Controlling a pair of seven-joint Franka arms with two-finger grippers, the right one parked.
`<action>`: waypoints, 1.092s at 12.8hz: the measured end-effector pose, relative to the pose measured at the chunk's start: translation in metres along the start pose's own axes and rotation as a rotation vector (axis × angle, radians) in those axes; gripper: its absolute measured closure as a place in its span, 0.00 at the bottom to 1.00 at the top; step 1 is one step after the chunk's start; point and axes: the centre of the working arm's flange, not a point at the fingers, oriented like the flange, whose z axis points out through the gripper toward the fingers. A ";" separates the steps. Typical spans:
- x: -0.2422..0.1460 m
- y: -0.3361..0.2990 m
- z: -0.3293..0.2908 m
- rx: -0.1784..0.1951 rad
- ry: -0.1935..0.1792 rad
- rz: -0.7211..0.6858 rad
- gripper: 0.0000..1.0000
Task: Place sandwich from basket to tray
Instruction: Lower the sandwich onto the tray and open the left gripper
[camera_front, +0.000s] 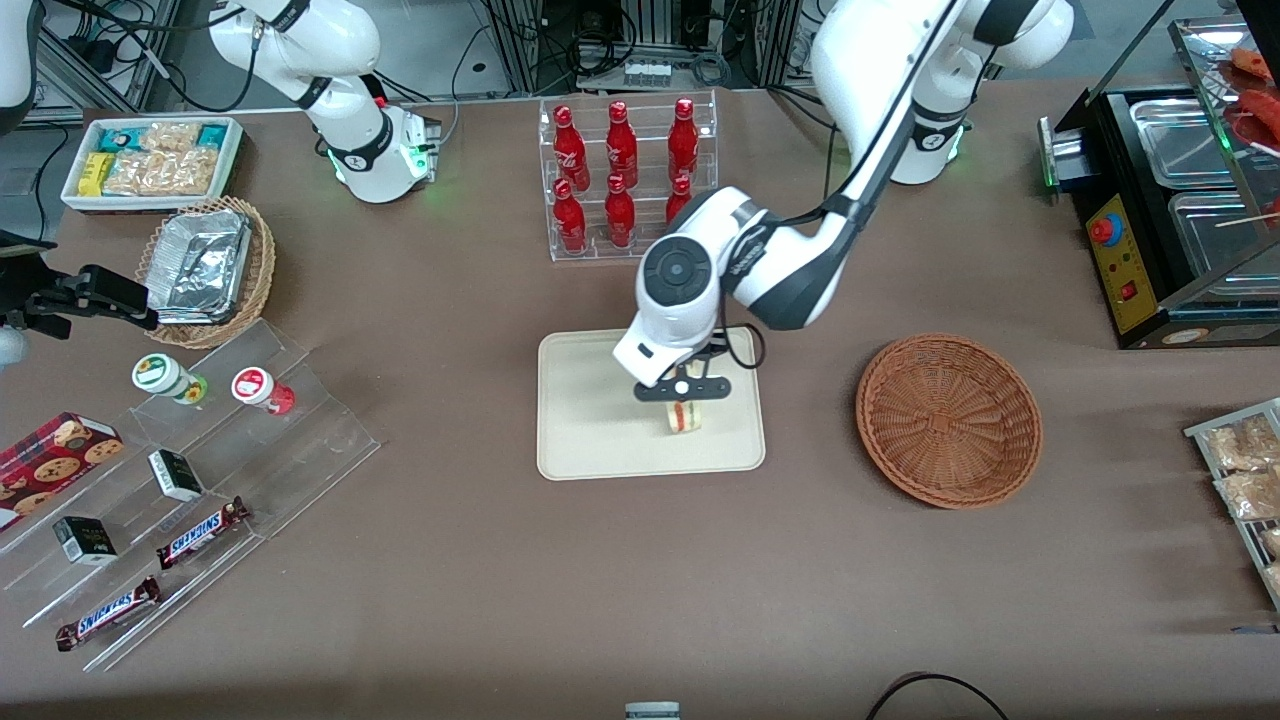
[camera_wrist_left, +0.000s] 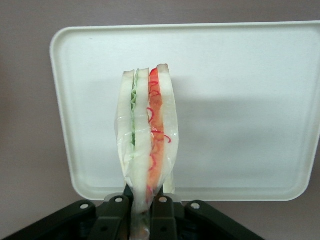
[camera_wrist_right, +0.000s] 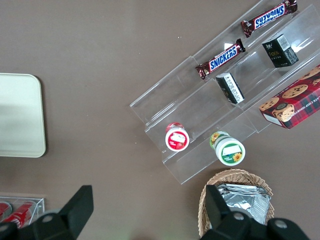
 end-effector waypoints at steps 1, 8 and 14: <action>-0.001 0.008 0.005 -0.001 0.000 -0.008 0.85; 0.001 0.028 0.033 -0.028 0.021 -0.004 0.85; 0.005 0.036 0.050 -0.058 0.048 -0.001 0.85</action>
